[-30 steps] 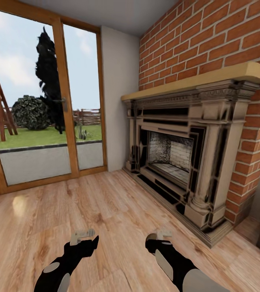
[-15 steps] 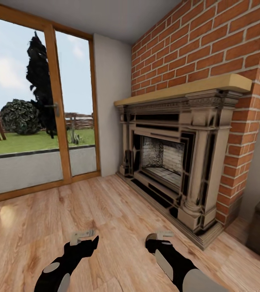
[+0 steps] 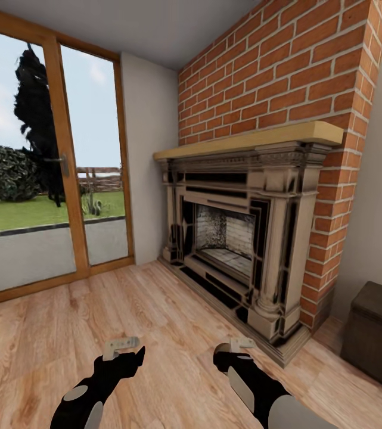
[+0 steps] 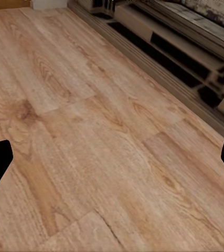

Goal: Place each of the two pumpkins and all three candles from the living room inside a cabinet in the living room (use any cabinet), then make sure every cabinet is closed, and position the cauldron so it is next to a table in the living room.

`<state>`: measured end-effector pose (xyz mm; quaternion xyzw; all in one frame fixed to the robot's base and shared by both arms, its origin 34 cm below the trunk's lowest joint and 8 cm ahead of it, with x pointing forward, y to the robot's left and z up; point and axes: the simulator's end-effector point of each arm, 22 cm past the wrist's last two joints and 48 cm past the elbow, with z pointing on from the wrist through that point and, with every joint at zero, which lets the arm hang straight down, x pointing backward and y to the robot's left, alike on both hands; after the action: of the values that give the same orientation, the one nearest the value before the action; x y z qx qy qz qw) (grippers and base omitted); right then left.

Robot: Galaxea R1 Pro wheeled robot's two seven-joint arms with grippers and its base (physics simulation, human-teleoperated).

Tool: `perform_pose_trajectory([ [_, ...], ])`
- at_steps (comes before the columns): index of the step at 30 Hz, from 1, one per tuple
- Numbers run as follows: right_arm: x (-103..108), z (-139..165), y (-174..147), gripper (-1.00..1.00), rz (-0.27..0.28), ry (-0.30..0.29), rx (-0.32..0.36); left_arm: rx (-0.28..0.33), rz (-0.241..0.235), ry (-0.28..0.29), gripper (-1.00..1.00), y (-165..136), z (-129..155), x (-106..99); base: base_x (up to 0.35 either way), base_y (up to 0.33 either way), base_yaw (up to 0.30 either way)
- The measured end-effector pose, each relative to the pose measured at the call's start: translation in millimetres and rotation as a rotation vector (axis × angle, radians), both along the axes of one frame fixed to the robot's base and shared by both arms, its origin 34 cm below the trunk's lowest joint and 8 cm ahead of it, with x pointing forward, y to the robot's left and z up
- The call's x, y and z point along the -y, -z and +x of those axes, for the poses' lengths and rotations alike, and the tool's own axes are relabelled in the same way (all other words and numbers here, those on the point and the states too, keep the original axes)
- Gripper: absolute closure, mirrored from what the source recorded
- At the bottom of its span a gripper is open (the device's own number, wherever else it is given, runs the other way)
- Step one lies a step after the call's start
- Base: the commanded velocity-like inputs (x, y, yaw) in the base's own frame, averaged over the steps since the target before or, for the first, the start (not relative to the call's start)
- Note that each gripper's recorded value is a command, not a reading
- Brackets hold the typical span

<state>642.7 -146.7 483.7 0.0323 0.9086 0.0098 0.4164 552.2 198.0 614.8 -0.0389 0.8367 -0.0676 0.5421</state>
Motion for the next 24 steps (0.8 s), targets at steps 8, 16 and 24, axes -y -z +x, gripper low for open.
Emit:
perform_pose_trajectory([
  [8, 0, 4, -20, 1.0, 0.0, 0.0, 0.003, 0.001, 0.002, -0.001, -1.0, -18, 4, 0, 0.0, 0.0, -0.11],
  [16, 1, 9, -41, 1.0, 0.0, 0.001, 0.01, 0.008, 0.003, 0.0, -1.0, -39, 8, 0, 0.0, 0.0, -0.201],
  [24, 1, 13, -62, 1.0, -0.001, 0.002, 0.017, 0.018, 0.003, 0.0, -1.0, -60, 11, 0, 0.0, 0.0, -0.211],
])
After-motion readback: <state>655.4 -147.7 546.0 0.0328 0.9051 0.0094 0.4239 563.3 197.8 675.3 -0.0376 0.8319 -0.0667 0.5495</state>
